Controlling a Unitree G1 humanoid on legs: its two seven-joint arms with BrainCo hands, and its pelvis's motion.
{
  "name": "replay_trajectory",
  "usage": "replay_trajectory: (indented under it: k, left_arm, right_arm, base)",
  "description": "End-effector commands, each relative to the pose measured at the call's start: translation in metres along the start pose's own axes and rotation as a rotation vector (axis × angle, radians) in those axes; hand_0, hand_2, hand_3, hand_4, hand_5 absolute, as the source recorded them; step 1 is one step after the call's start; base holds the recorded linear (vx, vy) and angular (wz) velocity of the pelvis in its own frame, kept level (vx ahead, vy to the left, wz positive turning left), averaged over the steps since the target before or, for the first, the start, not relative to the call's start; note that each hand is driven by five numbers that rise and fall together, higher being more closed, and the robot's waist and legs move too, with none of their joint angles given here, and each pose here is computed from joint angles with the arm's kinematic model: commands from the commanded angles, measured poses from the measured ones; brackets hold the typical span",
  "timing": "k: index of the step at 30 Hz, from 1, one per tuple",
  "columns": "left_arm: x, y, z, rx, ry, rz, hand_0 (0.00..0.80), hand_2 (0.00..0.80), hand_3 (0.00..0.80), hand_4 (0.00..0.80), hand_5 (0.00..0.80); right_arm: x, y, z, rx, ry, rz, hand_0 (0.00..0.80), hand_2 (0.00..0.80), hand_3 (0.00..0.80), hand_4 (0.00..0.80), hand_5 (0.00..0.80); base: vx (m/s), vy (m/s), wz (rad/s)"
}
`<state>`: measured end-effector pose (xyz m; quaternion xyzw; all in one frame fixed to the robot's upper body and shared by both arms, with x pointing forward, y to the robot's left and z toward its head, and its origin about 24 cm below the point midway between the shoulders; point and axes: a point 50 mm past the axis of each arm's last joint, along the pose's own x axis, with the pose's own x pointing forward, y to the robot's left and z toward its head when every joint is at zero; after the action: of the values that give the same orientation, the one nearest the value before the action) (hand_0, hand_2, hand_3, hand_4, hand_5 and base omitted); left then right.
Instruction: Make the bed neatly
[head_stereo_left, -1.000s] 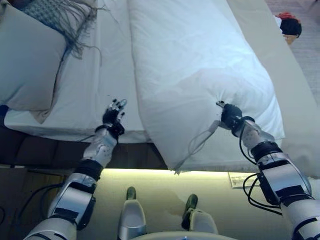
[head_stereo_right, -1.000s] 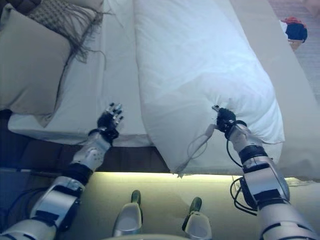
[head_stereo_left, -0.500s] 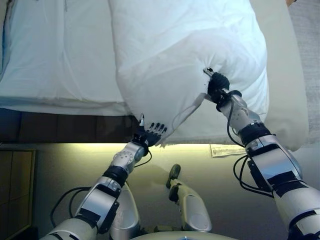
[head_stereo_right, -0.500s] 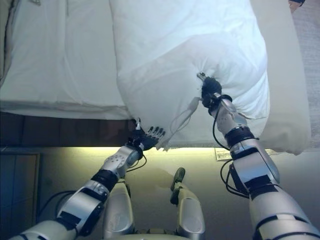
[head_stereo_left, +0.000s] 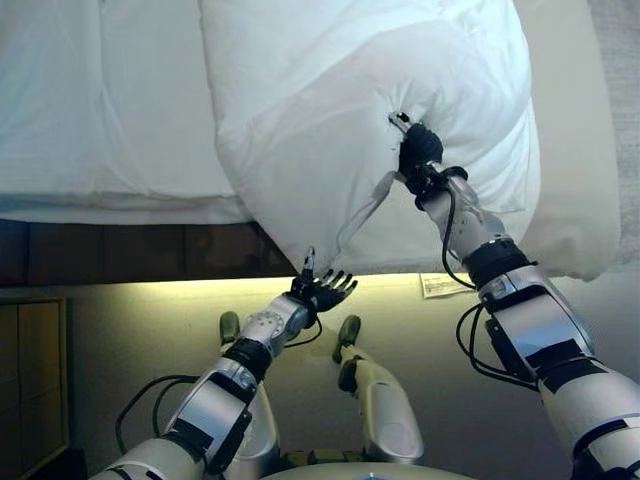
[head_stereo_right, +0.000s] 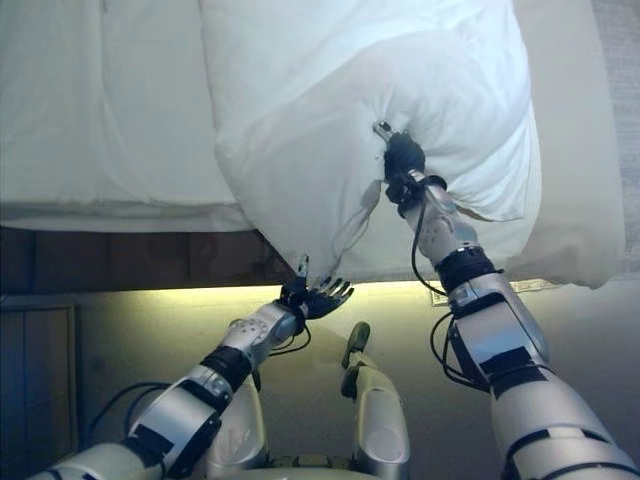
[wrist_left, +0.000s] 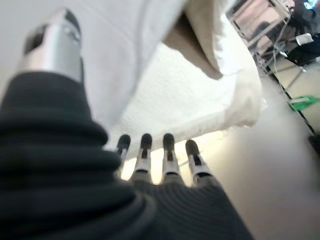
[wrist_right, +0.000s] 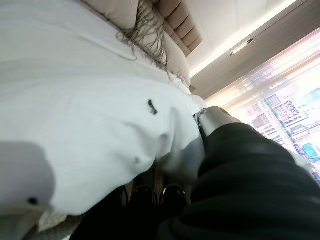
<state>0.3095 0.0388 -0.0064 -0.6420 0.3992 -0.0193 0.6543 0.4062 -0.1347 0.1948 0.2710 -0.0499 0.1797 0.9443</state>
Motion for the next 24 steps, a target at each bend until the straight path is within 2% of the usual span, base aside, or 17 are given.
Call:
replay_trajectory:
  k: [1, 10, 16, 24]
  left_arm:
    - [0.013, -0.019, -0.052, 0.024, 0.149, -0.06, 0.0, 0.0, 0.0, 0.0, 0.0]
    - [0.015, -0.055, -0.059, 0.034, 0.108, -0.223, 0.0, 0.0, 0.0, 0.0, 0.0]
    - [0.011, -0.09, -0.054, 0.016, 0.064, -0.465, 0.0, 0.0, 0.0, 0.0, 0.0]
    - [-0.009, -0.146, -0.019, -0.035, -0.104, -0.797, 0.0, 0.0, 0.0, 0.0, 0.0]
  right_arm:
    - [0.013, 0.095, 0.064, 0.016, -0.257, 0.384, 0.8, 0.8, 0.8, 0.8, 0.8]
    - [-0.001, 0.121, 0.061, 0.057, -0.266, 0.499, 0.8, 0.8, 0.8, 0.8, 0.8]
    - [-0.011, 0.122, 0.051, 0.059, -0.248, 0.527, 0.8, 0.8, 0.8, 0.8, 0.8]
    - [-0.025, 0.119, 0.035, 0.057, -0.196, 0.573, 0.8, 0.8, 0.8, 0.8, 0.8]
  base:
    - [0.0, 0.0, 0.0]
    - [-0.013, 0.015, -0.09]
    - [-0.021, 0.046, -0.08]
    - [0.006, 0.046, -0.06]
